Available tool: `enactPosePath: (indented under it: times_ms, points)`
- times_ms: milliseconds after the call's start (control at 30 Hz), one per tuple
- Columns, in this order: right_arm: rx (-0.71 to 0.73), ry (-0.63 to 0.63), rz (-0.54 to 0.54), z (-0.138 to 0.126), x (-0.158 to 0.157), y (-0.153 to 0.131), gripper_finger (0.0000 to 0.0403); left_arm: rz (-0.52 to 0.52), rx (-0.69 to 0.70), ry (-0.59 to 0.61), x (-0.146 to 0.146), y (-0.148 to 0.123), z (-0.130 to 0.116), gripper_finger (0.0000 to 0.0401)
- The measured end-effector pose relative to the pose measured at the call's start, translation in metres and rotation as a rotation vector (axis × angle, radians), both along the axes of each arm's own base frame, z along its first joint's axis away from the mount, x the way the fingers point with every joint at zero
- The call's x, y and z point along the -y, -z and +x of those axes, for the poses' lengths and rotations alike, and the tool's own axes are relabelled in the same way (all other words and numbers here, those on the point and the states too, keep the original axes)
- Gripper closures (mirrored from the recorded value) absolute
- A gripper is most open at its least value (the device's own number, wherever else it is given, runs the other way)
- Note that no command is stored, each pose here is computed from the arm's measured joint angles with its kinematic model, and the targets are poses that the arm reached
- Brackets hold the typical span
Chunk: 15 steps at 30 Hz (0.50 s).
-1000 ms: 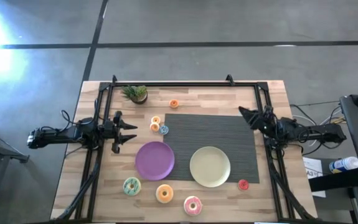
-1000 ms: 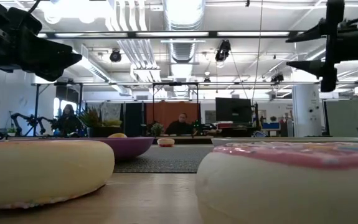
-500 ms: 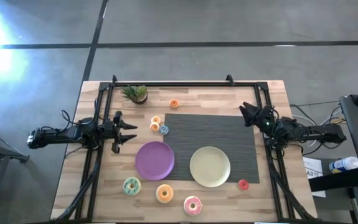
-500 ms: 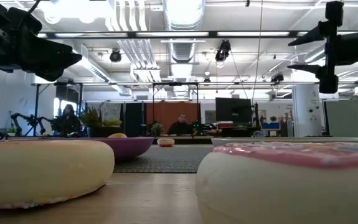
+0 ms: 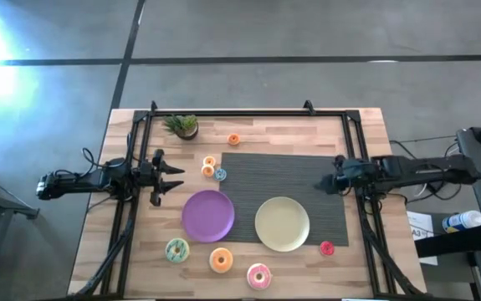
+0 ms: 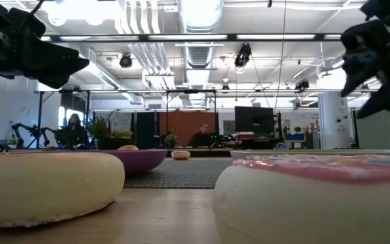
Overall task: Pick & Place donuts
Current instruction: Put the small red donut on the white plate
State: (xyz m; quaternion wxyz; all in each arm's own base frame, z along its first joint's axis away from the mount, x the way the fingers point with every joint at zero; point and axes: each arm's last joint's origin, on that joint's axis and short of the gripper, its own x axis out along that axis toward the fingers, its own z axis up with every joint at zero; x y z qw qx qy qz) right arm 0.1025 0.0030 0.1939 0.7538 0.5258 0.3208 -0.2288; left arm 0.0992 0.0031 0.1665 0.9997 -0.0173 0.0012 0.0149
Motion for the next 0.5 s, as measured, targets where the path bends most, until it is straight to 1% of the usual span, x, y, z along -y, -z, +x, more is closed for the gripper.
enactPosePath:
  times_ms: [67,200,267,367,433,500]
  points:
    - [-0.106,-0.124,0.021,0.001,-0.003,-0.009,0.0159,0.0,0.0,0.0,0.0,0.0,0.0,0.0252]
    - [-0.274,-0.445,0.067,0.01,-0.015,-0.013,0.0159,0.0,0.0,0.0,0.0,0.0,0.0,0.0252]
    - [-0.321,-0.595,0.038,0.015,-0.025,-0.013,0.0159,0.0,0.0,0.0,0.0,0.0,0.0,0.0252]
    - [-0.348,-0.81,-0.044,0.026,-0.043,-0.015,0.0159,0.0,0.0,0.0,0.0,0.0,0.0,0.0252]
    - [-0.388,-0.927,-0.113,0.03,-0.056,-0.012,0.0159,0.0,0.0,0.0,0.0,0.0,0.0,0.0252]
    - [-0.433,-1.0,-0.137,0.033,-0.067,-0.007,0.0159,0.0,0.0,0.0,0.0,0.0,0.0,0.0252]
